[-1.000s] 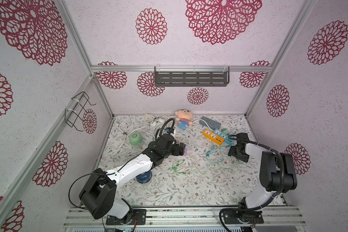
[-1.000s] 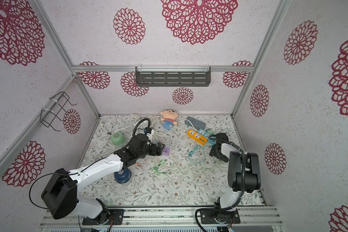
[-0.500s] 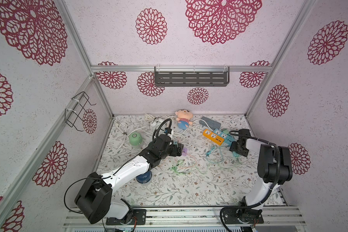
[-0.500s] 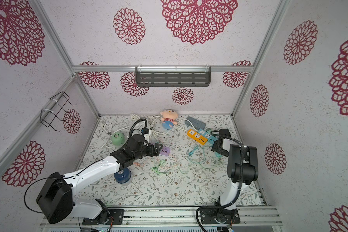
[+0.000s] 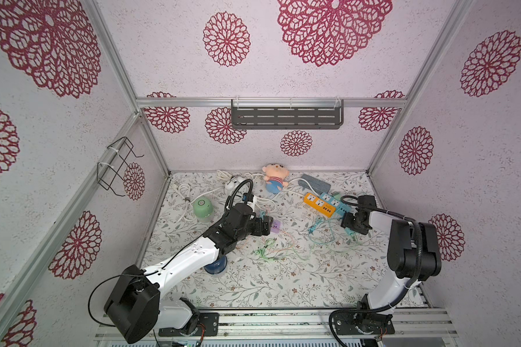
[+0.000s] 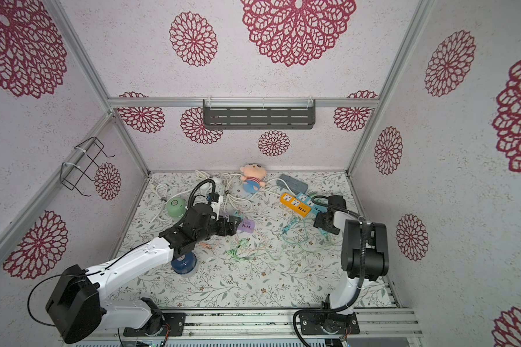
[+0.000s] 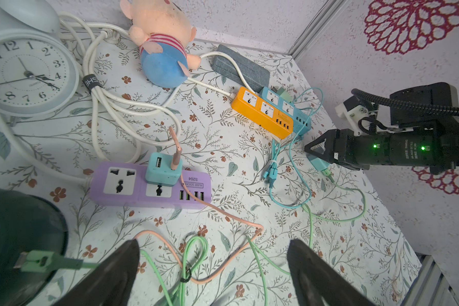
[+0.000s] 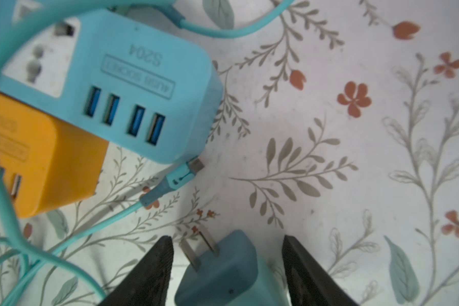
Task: Charge the cordless meat grinders
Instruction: Pick up the plug from the center of the board.
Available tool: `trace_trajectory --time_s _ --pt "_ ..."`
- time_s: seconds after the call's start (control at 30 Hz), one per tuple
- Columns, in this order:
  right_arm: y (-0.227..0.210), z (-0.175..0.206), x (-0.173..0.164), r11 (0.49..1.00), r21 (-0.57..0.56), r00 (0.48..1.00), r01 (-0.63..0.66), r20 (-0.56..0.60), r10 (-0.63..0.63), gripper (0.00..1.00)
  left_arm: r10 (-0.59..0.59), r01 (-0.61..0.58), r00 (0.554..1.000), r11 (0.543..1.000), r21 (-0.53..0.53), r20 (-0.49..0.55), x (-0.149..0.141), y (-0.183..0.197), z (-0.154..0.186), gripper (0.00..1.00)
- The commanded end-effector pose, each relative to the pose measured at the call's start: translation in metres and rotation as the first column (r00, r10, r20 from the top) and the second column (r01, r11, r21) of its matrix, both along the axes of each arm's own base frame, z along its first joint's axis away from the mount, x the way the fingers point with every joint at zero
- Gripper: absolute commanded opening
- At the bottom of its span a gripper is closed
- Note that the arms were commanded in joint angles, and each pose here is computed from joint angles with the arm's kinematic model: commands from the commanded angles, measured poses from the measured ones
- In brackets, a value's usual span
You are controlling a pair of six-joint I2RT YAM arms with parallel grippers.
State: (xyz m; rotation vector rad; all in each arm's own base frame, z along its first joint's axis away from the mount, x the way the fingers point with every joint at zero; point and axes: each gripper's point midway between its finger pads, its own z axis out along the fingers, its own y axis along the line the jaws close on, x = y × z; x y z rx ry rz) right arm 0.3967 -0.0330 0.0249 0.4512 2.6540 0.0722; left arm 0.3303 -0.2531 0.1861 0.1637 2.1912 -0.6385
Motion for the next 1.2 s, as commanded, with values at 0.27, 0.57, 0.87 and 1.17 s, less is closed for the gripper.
trace_trajectory --time_s 0.27,0.57,0.87,1.17 --pt "0.023 -0.014 -0.051 0.997 -0.013 0.987 -0.078 -0.14 0.076 0.75 0.003 -0.003 1.0 0.999 -0.041 -0.002 0.001 -0.002 0.003 0.92" --pt "0.039 -0.013 -0.056 0.994 0.006 0.981 -0.114 -0.161 0.113 0.66 0.004 -0.004 1.0 0.999 -0.046 0.005 -0.001 -0.001 0.007 0.92" --pt "0.008 -0.019 -0.06 0.989 -0.14 0.97 -0.052 -0.243 0.016 0.71 -0.003 0.003 1.0 0.999 -0.049 0.001 -0.005 -0.002 0.006 0.92" --pt "-0.018 -0.033 -0.05 0.989 -0.147 0.962 0.013 -0.268 -0.053 0.67 -0.02 0.02 1.0 0.999 -0.043 0.003 -0.002 -0.013 0.011 0.92"
